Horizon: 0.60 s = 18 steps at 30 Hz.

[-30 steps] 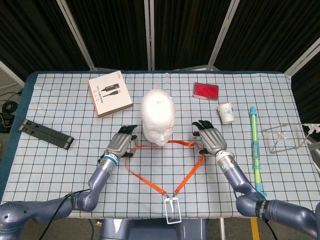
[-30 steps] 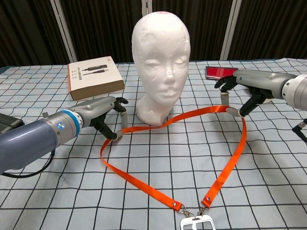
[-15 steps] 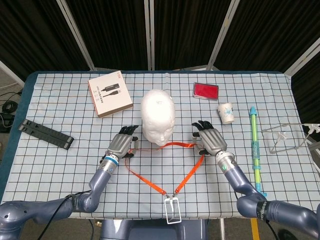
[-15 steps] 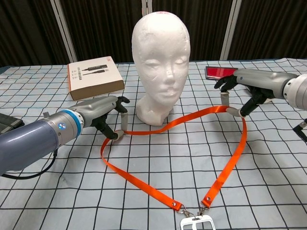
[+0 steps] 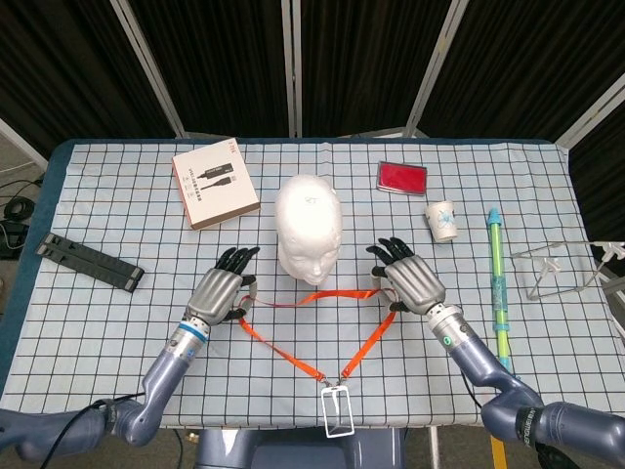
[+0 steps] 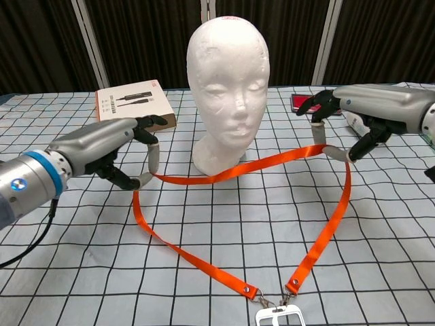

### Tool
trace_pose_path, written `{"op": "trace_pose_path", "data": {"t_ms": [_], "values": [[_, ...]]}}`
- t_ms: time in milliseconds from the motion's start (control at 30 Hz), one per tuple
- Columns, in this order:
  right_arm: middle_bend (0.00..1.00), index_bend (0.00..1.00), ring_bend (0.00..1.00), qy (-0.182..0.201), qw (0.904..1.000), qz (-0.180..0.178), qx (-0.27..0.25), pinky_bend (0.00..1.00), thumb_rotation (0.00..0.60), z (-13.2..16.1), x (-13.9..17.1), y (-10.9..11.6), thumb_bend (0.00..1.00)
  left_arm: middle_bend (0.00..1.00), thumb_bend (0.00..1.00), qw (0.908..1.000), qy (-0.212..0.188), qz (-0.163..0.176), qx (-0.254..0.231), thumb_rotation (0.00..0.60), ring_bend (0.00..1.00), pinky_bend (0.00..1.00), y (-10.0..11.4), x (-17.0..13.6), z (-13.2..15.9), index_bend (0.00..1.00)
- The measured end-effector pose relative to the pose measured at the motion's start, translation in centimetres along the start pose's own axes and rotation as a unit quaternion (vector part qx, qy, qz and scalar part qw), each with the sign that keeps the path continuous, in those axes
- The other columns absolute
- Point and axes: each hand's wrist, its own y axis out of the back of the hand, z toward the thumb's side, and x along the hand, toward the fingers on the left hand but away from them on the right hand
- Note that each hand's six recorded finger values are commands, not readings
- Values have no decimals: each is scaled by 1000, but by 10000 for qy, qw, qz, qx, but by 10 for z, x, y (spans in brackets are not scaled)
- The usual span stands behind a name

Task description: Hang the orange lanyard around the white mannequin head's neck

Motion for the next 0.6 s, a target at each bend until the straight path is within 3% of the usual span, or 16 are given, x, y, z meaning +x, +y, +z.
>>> {"op": "trace_pose_path", "data": {"t_ms": [267,600], "values": [[163,773,0,798,9933,-831,79,0,600,16,20,42,448,0,526,9960,-126,799,-382,600,0,0,57,-36,-8,732],[177,772,0,1009,9848,-1409,-95,0,600,28,10,92,447,0,526,9896,-188,1288,-609,600,0,0,126,-31,3,732]]}}
